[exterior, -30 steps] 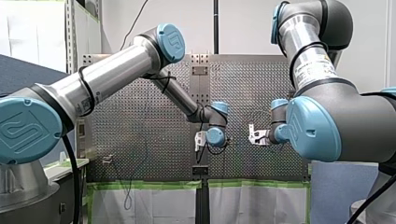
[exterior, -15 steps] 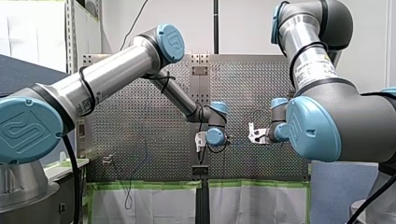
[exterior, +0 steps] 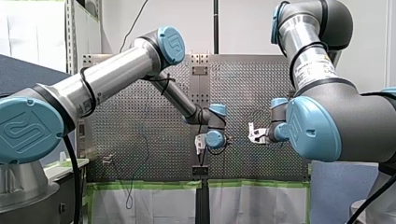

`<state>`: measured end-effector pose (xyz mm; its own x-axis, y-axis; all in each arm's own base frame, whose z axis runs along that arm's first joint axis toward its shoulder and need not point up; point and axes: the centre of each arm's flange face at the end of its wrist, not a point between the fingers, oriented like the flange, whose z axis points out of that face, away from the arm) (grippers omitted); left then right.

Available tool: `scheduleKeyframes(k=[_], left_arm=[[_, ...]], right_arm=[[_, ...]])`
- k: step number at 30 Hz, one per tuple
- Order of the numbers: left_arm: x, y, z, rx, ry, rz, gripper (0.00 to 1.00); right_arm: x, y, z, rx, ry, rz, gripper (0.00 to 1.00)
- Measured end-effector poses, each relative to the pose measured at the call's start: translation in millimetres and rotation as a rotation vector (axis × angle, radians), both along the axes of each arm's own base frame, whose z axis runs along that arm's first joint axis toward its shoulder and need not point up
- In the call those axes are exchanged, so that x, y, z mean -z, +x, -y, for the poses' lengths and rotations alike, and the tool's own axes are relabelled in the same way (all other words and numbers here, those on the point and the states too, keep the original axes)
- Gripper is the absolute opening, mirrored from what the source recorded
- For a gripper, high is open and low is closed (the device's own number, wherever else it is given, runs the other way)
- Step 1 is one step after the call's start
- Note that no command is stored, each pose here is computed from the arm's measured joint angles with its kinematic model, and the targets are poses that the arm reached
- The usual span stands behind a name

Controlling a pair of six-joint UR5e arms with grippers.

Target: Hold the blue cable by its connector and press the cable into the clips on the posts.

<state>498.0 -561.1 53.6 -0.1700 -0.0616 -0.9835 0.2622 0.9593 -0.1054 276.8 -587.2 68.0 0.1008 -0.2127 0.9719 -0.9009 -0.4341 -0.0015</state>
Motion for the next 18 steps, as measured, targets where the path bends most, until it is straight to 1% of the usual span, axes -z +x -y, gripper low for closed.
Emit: scheduleKeyframes(k=[5,18], left_arm=[[5.7,5.6,-1.8,0.003,-0.018,0.009,0.00],[5.1,24.7,-13.1,0.012,-0.048,0.019,0.00]], right_arm=[[-1.2,0.1,1.9,0.000,-0.006,0.001,0.00],[-4.9,0.9,7.1,0.002,-0.022,0.004,0.00]])
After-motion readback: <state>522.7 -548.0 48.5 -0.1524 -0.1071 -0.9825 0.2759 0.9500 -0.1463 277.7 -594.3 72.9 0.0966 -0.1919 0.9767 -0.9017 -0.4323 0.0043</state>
